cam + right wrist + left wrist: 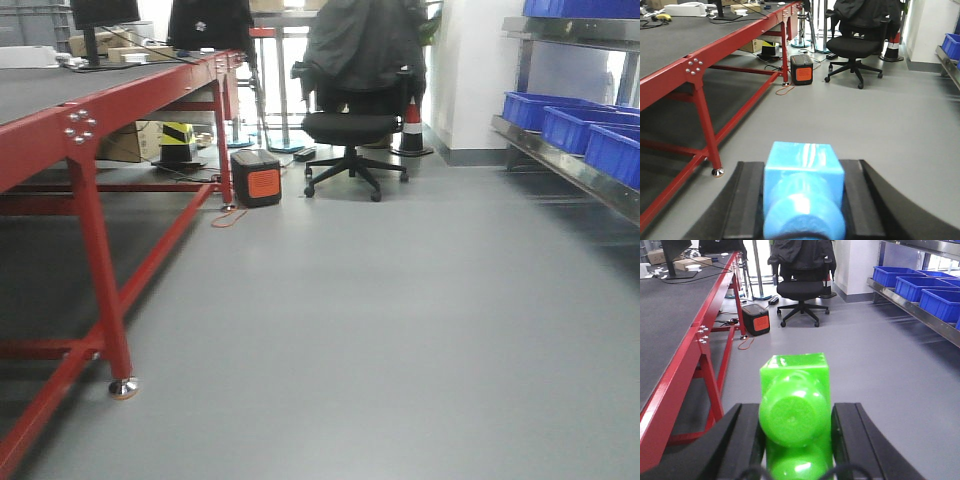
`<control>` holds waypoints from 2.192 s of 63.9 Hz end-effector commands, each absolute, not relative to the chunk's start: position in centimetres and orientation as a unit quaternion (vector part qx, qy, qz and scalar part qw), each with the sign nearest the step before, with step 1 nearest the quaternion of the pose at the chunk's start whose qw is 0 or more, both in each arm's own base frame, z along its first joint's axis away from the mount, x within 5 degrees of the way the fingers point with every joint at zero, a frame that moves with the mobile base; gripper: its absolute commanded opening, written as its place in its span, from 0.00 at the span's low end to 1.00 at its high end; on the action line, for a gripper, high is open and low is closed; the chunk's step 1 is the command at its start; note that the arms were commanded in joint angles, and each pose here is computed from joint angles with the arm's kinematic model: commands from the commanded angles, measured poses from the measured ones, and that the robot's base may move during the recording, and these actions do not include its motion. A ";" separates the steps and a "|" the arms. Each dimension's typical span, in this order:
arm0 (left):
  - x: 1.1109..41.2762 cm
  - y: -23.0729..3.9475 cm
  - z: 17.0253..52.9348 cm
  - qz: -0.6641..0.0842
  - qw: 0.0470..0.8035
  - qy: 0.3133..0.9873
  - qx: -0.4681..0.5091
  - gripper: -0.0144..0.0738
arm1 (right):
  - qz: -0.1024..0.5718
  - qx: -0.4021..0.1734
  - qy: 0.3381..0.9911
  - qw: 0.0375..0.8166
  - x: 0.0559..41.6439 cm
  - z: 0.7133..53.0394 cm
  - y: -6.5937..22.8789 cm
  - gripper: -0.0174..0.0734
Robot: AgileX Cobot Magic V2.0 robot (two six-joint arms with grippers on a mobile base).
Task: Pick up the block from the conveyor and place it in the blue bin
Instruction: 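Drive the base away from the conveyor toward the bin shelves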
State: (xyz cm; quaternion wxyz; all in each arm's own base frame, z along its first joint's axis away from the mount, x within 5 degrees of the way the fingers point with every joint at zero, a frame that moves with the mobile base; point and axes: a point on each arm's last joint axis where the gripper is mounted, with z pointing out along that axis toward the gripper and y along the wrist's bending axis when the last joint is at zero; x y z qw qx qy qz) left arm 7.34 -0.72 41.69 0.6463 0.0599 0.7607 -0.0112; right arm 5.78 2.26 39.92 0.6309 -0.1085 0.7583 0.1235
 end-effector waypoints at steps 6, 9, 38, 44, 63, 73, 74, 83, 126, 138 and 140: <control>7.2 -0.8 41.8 -0.017 0.654 0.754 0.059 0.04 | 0.119 -0.109 0.747 0.645 5.6 40.4 2.2 0.02; 7.2 -0.8 41.8 -0.017 0.654 0.754 0.059 0.04 | 0.119 -0.109 0.747 0.645 5.6 40.4 2.2 0.02; 7.2 -0.8 41.8 -0.016 0.654 0.754 0.059 0.04 | 0.119 -0.109 0.747 0.646 5.6 40.4 2.2 0.02; 7.2 -0.8 41.8 -0.016 0.654 0.754 0.059 0.04 | 0.119 -0.109 0.747 0.646 5.6 40.4 2.2 0.02; 7.2 -0.8 41.8 -0.017 0.655 0.753 0.059 0.04 | 0.119 -0.109 0.747 0.646 5.6 40.4 2.2 0.02; 7.2 -0.8 41.8 -0.017 0.655 0.753 0.059 0.04 | 0.119 -0.109 0.747 0.646 5.6 40.4 2.2 0.02; 7.2 -0.8 41.8 -0.017 0.655 0.753 0.059 0.04 | 0.119 -0.109 0.747 0.646 5.6 40.4 2.2 0.02; 7.2 -0.8 41.8 -0.017 0.655 0.753 0.059 0.04 | 0.119 -0.109 0.747 0.646 5.6 40.4 2.2 0.02; 7.2 -0.8 41.8 -0.017 0.655 0.753 0.059 0.04 | 0.119 -0.109 0.747 0.646 5.6 40.4 2.2 0.02; 7.2 -0.8 41.8 -0.017 0.655 0.753 0.059 0.04 | 0.119 -0.109 0.747 0.646 5.6 40.4 2.2 0.02; 7.2 -0.8 41.8 -0.017 0.655 0.753 0.059 0.04 | 0.119 -0.109 0.747 0.646 5.6 40.4 2.2 0.02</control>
